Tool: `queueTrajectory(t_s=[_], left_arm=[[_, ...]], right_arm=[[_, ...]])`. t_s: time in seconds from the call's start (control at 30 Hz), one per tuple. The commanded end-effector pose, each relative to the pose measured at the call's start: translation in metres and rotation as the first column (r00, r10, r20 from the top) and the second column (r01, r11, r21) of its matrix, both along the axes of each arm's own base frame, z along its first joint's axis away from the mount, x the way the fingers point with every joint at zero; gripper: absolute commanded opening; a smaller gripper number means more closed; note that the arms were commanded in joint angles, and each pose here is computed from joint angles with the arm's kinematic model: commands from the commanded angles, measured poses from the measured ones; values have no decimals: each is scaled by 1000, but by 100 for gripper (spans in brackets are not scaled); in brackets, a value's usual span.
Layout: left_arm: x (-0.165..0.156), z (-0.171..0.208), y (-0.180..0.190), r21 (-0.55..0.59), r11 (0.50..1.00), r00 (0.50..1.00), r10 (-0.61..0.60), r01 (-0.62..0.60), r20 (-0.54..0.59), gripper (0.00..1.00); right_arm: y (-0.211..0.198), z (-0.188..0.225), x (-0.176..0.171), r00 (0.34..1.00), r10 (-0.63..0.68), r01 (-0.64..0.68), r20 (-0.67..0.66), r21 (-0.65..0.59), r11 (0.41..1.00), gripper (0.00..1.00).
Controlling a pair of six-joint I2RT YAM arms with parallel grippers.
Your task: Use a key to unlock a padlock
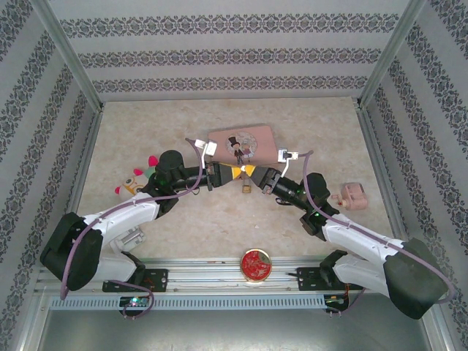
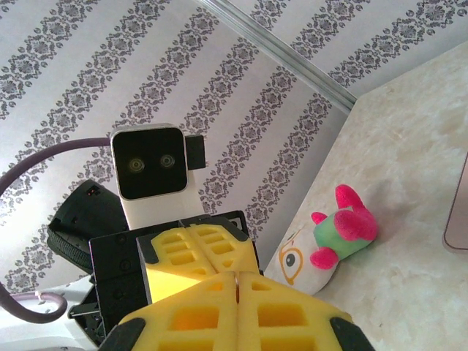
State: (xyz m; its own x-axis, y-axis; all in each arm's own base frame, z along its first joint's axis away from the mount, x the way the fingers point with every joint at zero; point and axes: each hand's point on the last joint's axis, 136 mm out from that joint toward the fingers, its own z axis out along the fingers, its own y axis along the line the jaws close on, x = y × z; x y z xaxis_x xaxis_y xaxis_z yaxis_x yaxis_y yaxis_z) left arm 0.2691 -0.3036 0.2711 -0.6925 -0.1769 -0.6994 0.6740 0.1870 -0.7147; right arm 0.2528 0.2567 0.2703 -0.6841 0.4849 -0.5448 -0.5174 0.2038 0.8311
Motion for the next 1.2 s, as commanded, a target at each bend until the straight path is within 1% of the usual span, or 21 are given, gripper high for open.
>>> queueTrajectory(t_s=[0.0,0.03,0.07,0.1,0.17,0.27,0.37,0.47,0.5,0.6,0.73,0.87,0.97,1.1,1.17], left_arm=[[-4,13,7,-7,1000,997,-3,4,76,0],[-4,13,8,5,1000,997,-7,7,79,0],[-6,13,9,22,1000,996,-15,13,85,0],[-7,12,10,44,999,996,-22,18,91,0],[-11,10,14,102,994,994,-38,28,100,0],[-20,4,21,240,969,989,-81,49,124,0],[-34,-3,31,383,920,977,-148,80,152,0],[-48,-4,40,463,880,961,-210,106,180,0],[-52,-3,43,477,872,955,-226,111,192,0],[-60,4,45,484,867,937,-259,119,233,0],[-73,11,46,474,866,915,-311,161,258,0],[-80,12,44,455,867,904,-344,203,254,0],[-81,12,42,444,870,900,-354,216,255,0],[-82,12,40,430,872,896,-365,234,253,0],[-81,11,39,427,873,897,-366,237,249,0]], right_arm=[[1,17,-2,998,15,-16,56,26,1000,0],[3,15,-2,998,23,-24,54,13,1000,0],[4,13,-2,998,30,-29,51,-10,1000,3],[5,7,-1,999,32,-30,37,-42,999,13],[4,-2,1,1000,16,-14,22,-96,995,18],[-1,-9,0,999,-3,9,32,-161,987,23],[-7,-9,-3,998,-22,34,61,-201,979,25],[-8,-3,-9,996,9,15,92,-253,967,27],[-7,-1,-10,995,19,9,101,-276,961,30],[-4,7,-18,987,69,-24,145,-291,956,38],[6,20,-33,966,148,-80,214,-297,952,41],[20,31,-50,931,245,-156,271,-309,938,41],[31,32,-60,906,322,-231,273,-319,919,40],[43,30,-67,882,394,-303,258,-329,894,36],[48,29,-69,872,419,-328,253,-334,884,33]])
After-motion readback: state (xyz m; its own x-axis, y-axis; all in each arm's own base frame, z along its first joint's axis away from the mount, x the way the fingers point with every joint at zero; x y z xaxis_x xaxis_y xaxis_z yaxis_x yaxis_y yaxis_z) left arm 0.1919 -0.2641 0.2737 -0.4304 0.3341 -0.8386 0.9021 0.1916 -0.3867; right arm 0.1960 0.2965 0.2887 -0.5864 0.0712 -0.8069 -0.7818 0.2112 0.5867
